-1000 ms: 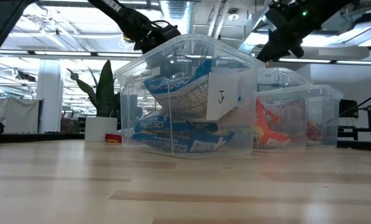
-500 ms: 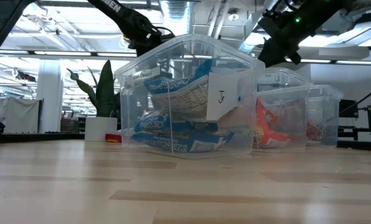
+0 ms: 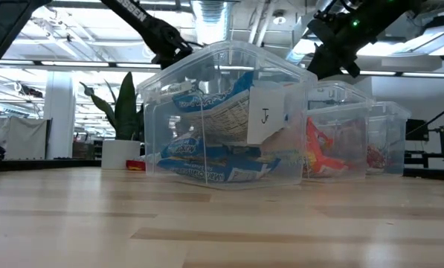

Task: Sort Maruchan noodles
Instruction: Put the blue noodle pack into the left transparent bin

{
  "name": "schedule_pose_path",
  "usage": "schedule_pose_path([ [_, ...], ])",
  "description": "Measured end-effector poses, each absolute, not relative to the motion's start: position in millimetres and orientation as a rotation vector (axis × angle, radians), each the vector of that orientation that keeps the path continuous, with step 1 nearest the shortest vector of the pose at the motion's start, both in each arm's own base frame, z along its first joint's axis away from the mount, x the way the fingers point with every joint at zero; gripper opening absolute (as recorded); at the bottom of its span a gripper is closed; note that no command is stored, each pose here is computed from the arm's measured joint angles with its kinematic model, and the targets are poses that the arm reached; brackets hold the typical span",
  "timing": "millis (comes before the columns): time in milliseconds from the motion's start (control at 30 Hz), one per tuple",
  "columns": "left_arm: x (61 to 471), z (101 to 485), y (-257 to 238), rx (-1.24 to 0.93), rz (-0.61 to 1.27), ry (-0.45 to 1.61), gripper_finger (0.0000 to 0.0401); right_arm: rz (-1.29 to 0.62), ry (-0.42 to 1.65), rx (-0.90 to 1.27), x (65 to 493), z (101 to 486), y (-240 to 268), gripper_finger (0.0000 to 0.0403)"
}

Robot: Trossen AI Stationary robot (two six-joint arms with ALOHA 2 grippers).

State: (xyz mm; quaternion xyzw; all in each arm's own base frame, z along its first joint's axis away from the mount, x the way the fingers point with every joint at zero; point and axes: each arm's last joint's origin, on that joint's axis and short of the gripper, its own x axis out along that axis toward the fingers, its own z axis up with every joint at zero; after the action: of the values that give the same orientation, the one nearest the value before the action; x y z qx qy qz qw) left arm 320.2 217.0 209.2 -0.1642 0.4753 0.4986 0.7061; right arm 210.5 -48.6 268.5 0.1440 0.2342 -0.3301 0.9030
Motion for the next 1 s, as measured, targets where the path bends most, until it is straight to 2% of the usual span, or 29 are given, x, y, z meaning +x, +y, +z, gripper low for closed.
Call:
schedule_pose_path([
  [200, 317.2, 190.8, 231.2, -0.451, 1.083, 1.091, 0.0245, -0.68, 0.483, 0.297, 210.7, 268.6, -48.1, 0.0027],
  [533, 315.5, 193.1, 234.0, -0.432, 1.071, 1.092, 0.0237, -0.662, 0.465, 0.296, 212.3, 270.2, -46.0, 0.0027],
  [667, 314.6, 192.6, 233.3, -0.433, 1.069, 1.105, 0.0184, -0.647, 0.47, 0.291, 212.7, 270.2, -44.9, 0.0027],
  [867, 315.1, 190.4, 233.0, -0.414, 1.029, 1.133, 0.0026, -0.631, 0.473, 0.294, 213.0, 270.1, -43.8, 0.0027],
  [1000, 314.7, 190.8, 233.0, -0.393, 1.024, 1.144, 0.0004, -0.613, 0.48, 0.275, 213.6, 270.1, -40.7, 0.0027],
])
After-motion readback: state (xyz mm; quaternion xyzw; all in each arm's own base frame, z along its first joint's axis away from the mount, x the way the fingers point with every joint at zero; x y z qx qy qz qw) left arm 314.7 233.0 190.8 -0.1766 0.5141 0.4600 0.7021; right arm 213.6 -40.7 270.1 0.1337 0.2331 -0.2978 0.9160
